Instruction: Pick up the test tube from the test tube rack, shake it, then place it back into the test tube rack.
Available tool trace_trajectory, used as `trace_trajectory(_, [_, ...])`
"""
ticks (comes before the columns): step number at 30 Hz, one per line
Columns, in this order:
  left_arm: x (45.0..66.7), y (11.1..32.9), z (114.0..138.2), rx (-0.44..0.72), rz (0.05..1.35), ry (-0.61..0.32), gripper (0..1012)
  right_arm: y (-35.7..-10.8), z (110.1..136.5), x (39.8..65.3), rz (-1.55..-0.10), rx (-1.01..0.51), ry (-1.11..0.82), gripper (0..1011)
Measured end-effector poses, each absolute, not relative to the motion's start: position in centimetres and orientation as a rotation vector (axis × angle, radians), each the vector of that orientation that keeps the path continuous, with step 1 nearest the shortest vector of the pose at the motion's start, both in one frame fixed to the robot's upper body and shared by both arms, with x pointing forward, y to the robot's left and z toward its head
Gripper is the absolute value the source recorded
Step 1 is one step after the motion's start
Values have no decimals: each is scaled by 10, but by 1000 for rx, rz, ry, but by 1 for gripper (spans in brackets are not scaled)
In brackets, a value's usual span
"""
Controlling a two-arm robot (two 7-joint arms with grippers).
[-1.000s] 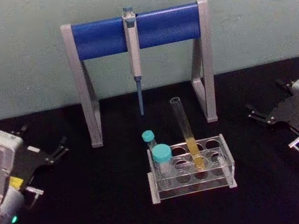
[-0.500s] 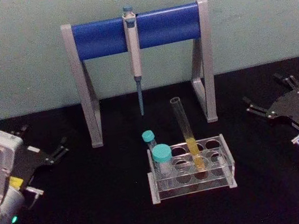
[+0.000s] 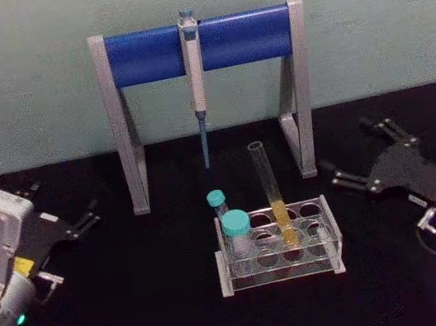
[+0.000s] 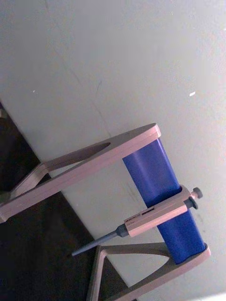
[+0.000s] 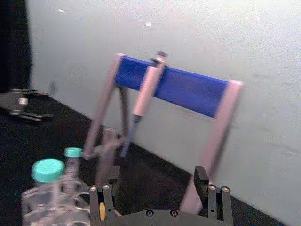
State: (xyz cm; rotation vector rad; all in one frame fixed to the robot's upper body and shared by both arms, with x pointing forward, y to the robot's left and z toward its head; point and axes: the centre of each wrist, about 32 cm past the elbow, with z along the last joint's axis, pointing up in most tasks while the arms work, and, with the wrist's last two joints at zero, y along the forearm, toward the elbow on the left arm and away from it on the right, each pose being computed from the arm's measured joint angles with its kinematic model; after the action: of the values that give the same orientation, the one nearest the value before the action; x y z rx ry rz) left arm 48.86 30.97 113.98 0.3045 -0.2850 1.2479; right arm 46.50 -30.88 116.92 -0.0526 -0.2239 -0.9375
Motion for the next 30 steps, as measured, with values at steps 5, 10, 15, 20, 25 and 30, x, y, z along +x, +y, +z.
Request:
trace_trajectory(5, [489,310,1140,304,1248,-285,1001,-297,1171,468,-836,-56,-211,1000])
trace_trajectory(10, [489,310,1140,304,1248,-285,1001,-288,1173,474,-779,-70,-188,1000])
trace_trajectory(15, [489,310,1140,304,1248,-285,1001,-282,1176,484,-743,-81,-147,1000])
trace_trajectory(20, [489,310,1140,304,1248,-285,1001,-276,1180,494,-719,-103,-111,1000])
trace_trajectory(25, [489,310,1140,304,1248,-285,1001,-271,1186,506,-694,-128,-82,1000])
trace_trajectory(30, [489,310,1140,304,1248,-285,1001,-267,1190,513,-680,-145,-68,1000])
